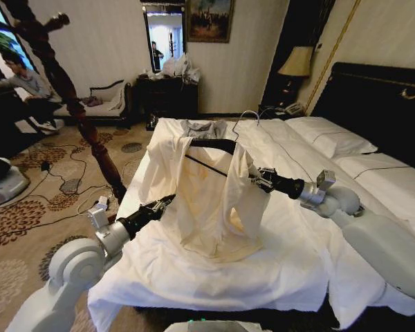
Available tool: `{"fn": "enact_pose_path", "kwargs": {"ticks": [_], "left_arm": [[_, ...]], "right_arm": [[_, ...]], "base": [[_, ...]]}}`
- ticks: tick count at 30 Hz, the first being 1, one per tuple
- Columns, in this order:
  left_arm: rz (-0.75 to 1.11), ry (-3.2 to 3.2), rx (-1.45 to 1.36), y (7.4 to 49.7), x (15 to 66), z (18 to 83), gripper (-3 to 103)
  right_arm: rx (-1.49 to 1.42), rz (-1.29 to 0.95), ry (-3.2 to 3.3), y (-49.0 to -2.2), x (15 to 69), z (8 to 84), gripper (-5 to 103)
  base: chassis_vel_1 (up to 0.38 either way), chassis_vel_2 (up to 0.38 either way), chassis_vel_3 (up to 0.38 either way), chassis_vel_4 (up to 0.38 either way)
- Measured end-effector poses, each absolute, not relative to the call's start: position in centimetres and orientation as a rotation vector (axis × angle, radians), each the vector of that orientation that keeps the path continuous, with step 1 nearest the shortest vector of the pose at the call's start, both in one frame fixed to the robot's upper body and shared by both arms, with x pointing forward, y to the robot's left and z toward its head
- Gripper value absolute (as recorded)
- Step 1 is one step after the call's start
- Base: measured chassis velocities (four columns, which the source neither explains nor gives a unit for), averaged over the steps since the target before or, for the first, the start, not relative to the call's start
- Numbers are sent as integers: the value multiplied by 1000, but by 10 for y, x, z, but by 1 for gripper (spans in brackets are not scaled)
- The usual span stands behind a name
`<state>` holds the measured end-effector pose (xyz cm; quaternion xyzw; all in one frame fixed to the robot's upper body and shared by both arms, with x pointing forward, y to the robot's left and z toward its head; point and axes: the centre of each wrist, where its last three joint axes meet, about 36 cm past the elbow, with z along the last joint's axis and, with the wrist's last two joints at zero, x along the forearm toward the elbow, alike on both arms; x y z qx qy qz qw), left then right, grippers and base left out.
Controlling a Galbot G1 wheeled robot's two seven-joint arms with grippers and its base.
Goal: Pick up the clothes from the bed and hang them on the clothes hanger.
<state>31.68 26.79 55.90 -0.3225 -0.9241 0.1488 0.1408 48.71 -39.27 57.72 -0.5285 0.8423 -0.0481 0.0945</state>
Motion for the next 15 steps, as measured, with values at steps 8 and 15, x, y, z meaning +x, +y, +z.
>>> {"fn": "enact_pose_path", "kwargs": {"ticks": [8, 15], "left_arm": [[424, -2593, -992, 255, 295, 562, 4], [423, -2618, -922, 260, 300, 554, 0]], "right_arm": [[-1482, 7, 2454, -389, 497, 590, 19], [-1498, 130, 2408, -383, 494, 589, 19]], "base": [[0, 0, 0, 0], [0, 0, 0, 0]]}}
